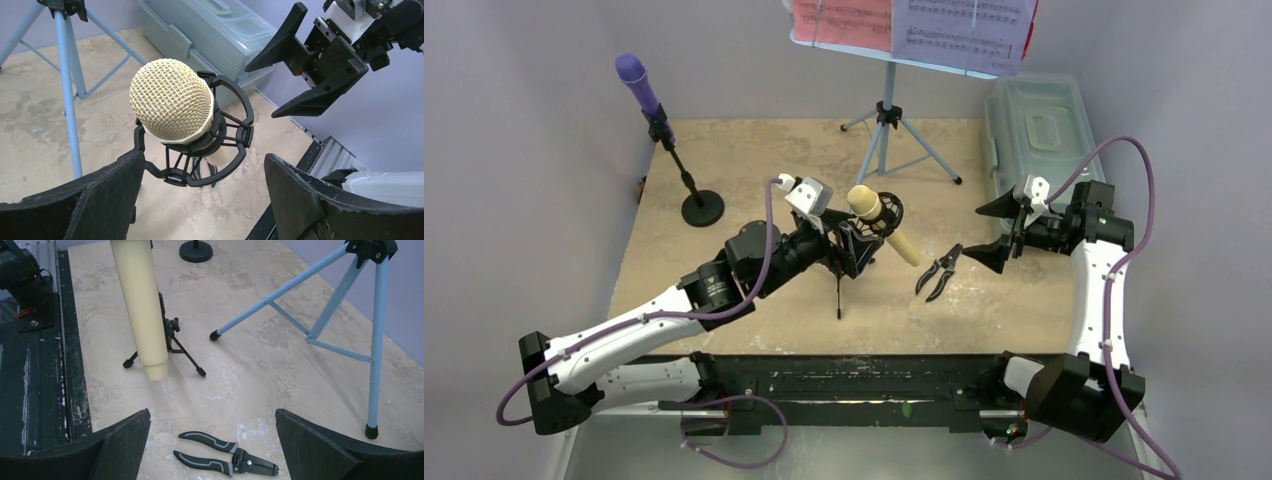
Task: Pack up the instrument practice props
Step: Place the microphone stand with the microphone at the center of the board, then remove the microphone from the microphone stand.
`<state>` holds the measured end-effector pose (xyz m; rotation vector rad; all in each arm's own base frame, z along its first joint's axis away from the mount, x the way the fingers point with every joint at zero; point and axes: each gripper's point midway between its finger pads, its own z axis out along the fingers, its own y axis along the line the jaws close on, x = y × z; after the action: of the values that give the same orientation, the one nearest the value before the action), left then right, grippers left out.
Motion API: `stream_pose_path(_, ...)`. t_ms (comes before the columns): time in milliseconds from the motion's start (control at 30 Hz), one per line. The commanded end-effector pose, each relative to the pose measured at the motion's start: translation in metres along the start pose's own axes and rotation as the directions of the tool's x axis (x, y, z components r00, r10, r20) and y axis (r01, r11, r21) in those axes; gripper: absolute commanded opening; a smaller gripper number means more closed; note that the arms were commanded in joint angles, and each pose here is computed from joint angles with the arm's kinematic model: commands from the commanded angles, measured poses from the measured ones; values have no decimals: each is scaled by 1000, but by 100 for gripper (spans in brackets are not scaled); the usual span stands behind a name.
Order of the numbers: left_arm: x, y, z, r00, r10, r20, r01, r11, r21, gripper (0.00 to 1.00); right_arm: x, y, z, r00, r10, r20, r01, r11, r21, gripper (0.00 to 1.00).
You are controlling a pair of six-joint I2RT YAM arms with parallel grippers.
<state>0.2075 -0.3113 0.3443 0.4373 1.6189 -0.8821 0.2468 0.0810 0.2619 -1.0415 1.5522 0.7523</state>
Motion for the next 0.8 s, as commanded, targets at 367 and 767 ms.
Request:
stream_pose_path(367, -55, 16, 5, 902, -318, 290, 355, 931, -84, 93, 0, 1, -1, 1000, -10, 1, 10, 1000, 6, 99)
stream_pose_path(767, -46, 22, 24, 883, -371, 287, 421, 896, -138, 83, 1, 1, -1, 1000, -14, -5, 14, 1000, 10, 99)
